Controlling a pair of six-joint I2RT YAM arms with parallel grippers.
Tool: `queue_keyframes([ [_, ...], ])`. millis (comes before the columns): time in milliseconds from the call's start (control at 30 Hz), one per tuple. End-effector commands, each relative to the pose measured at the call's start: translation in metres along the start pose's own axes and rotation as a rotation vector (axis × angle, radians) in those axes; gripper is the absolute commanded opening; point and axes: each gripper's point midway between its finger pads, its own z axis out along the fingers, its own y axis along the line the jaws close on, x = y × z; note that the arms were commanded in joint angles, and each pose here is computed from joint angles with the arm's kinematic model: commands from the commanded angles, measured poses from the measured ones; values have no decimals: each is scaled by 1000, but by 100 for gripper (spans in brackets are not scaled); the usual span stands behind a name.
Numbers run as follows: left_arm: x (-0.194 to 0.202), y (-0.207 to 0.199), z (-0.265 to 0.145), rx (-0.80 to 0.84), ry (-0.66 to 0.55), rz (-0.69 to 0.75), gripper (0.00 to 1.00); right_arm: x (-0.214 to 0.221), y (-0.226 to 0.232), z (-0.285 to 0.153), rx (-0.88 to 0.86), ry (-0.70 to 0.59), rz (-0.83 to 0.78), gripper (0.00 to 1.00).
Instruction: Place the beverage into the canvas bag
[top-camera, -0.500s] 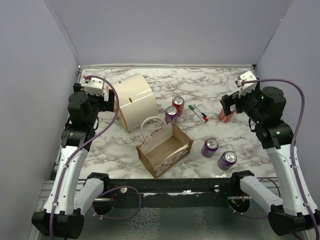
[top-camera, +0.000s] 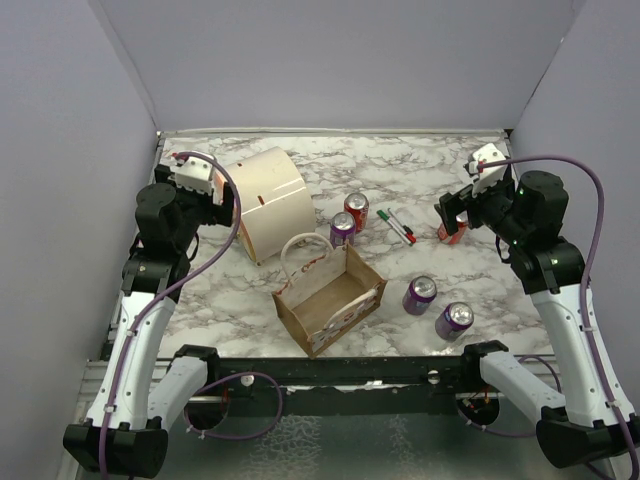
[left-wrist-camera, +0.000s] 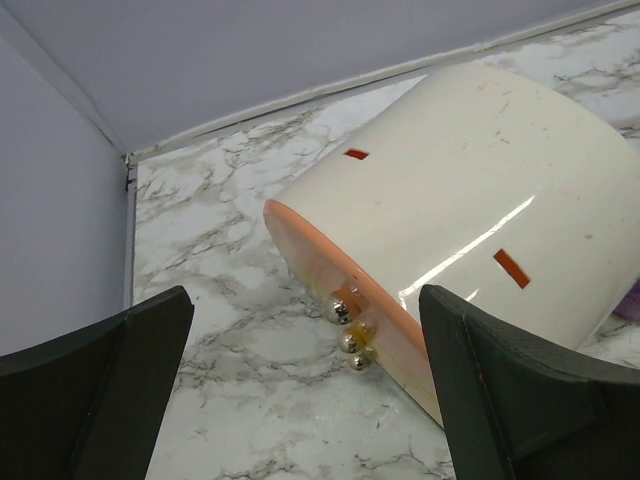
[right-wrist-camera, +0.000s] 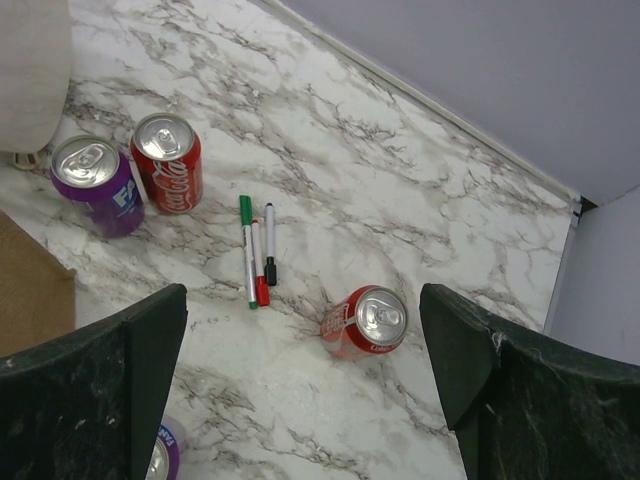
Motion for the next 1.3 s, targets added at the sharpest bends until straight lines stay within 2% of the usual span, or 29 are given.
queue_keyframes([
  [0, -22, -27, -12, 166, -60, 32, 99, -13, 5, -7, -47, -24, -23, 99],
  [167, -23, -59, -21, 354, -68, 38, 99, -14, 9, -8, -72, -17, -31, 99],
  [267, -19, -65, -21, 390, -52, 23, 99, -13, 11, -7, -85, -17, -34, 99],
  [367, -14, -74, -24, 449, -18, 26, 99, -12, 14, -5, -99, -19, -31, 100],
  [567, -2, -113, -40, 669, 79, 35, 97, -11, 15, -1, -115, -10, -32, 99],
  [700, 4, -128, -49, 739, 127, 56, 94, -13, 17, 2, -133, -12, -25, 99],
  [933, 26, -151, -38, 797, 243, 27, 84, -9, 27, 8, -197, -6, -18, 99],
  [1167, 47, -174, -34, 866, 325, 39, 79, -4, 34, 16, -243, 8, -12, 99],
  [1267, 52, -181, -37, 900, 349, 54, 66, -1, 33, 23, -250, 14, -18, 100],
])
